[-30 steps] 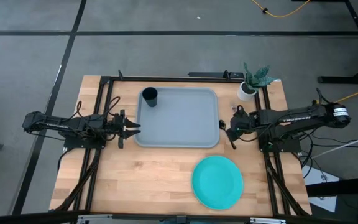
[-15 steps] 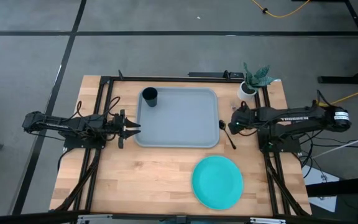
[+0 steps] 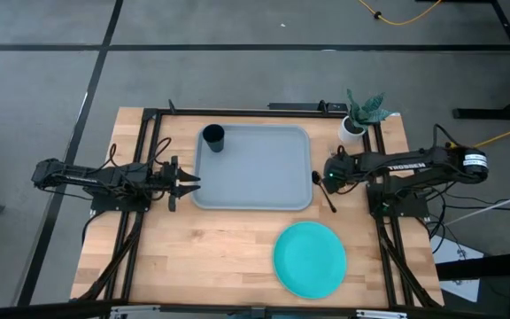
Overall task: Pick and place plate/cup/fork/spoon on tray
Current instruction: Put the orange fork to the right of of the serving tray
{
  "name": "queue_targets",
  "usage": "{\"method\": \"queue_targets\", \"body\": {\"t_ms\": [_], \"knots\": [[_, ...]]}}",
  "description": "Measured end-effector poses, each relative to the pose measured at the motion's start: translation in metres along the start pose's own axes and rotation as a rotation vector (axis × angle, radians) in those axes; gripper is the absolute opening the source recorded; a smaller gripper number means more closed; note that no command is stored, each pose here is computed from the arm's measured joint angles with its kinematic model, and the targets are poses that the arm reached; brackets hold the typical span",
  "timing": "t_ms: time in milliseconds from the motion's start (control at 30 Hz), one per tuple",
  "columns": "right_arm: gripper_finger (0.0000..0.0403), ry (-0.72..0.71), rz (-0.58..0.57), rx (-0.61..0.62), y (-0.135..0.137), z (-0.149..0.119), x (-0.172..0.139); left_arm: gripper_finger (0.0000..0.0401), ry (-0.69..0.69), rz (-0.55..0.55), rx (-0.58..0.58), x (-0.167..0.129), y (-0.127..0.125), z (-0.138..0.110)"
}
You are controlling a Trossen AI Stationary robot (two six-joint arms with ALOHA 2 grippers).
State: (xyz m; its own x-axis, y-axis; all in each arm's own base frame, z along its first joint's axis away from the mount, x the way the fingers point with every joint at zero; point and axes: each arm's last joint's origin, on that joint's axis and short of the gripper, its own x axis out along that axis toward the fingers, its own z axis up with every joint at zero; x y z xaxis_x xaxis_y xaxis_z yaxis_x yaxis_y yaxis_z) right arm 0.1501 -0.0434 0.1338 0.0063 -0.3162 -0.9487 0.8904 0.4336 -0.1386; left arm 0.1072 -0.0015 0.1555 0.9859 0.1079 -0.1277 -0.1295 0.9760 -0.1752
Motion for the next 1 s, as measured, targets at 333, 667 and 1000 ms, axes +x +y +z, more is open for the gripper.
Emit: {"method": "queue_targets", "body": {"t_ms": [333, 667, 1000], "knots": [[0.015, 0.019, -0.014, 0.018, 0.0, 0.0033, 0.0057, 0.0122, 0.0, 0.0, 0.0, 0.0, 0.0, 0.0], [0.0062, 0.025, 0.013, 0.081, 0.0017, 0.004, 0.0055, 0.0122, 0.0, 0.0, 0.0, 0.0, 0.0, 0.0], [0.0062, 0.007, 0.061, 0.182, 0.0012, 0.0049, 0.001, 0.0122, 0.0, 0.0, 0.0, 0.0, 0.0, 0.0]]}}
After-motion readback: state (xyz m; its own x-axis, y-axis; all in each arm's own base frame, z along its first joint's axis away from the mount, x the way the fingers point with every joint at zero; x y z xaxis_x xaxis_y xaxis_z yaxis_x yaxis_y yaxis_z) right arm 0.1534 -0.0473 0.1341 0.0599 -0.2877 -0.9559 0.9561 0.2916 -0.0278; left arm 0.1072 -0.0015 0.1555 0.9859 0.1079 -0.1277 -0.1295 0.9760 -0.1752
